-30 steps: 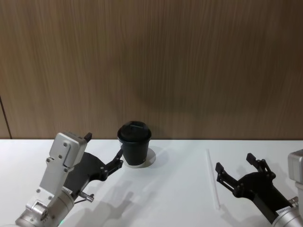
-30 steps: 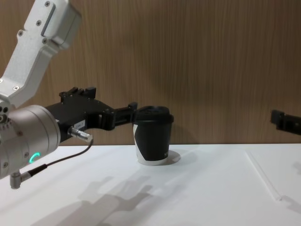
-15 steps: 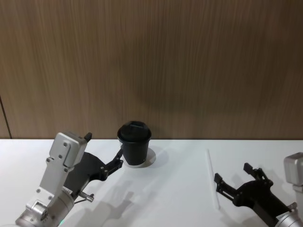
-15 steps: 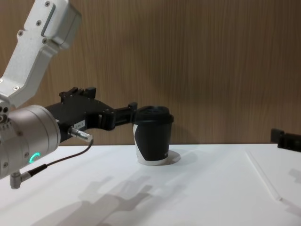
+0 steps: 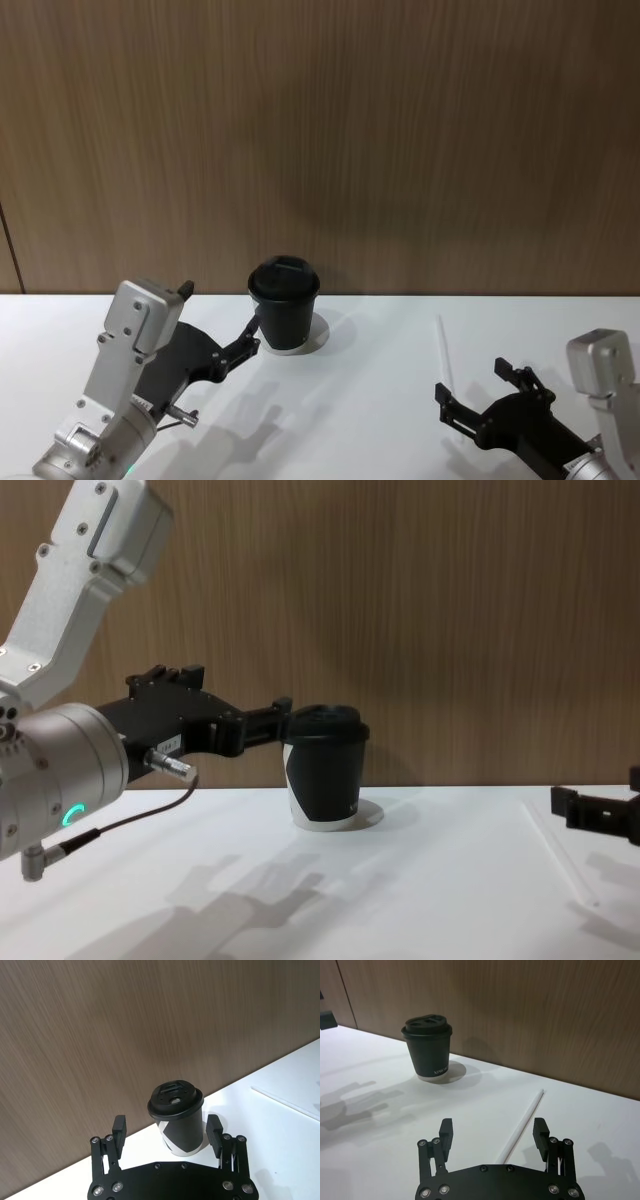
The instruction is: Pick up the straw with one hand, pass it to the other hand, and insert it into the cup.
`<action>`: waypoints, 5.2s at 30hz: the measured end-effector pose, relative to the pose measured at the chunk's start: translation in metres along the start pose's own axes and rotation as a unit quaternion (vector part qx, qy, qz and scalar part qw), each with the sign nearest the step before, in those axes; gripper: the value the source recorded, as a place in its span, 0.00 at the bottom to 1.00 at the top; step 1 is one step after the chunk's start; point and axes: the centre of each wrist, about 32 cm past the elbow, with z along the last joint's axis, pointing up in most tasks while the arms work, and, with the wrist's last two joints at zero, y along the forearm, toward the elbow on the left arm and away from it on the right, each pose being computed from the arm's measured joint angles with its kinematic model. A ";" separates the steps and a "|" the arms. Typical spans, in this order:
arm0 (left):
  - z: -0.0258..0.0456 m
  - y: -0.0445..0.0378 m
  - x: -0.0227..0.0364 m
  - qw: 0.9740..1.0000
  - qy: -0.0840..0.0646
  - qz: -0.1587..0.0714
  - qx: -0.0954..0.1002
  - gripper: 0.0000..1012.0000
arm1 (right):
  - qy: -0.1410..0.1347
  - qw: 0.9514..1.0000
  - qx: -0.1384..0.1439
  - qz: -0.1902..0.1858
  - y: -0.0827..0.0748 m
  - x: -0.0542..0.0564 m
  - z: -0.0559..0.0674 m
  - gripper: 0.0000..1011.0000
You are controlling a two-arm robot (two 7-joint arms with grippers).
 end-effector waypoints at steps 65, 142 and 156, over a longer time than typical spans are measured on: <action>0.0000 0.0000 0.0000 1.000 0.000 0.000 0.000 0.99 | 0.035 0.988 -0.145 0.034 0.019 0.010 0.023 0.99; 0.0000 0.0000 0.0000 1.000 0.000 0.000 0.000 0.99 | 0.053 0.979 -0.195 0.017 0.046 0.011 0.030 0.58; 0.0000 0.0000 0.0000 1.000 0.000 0.000 0.000 0.99 | 0.053 0.979 -0.196 0.017 0.047 0.011 0.030 0.14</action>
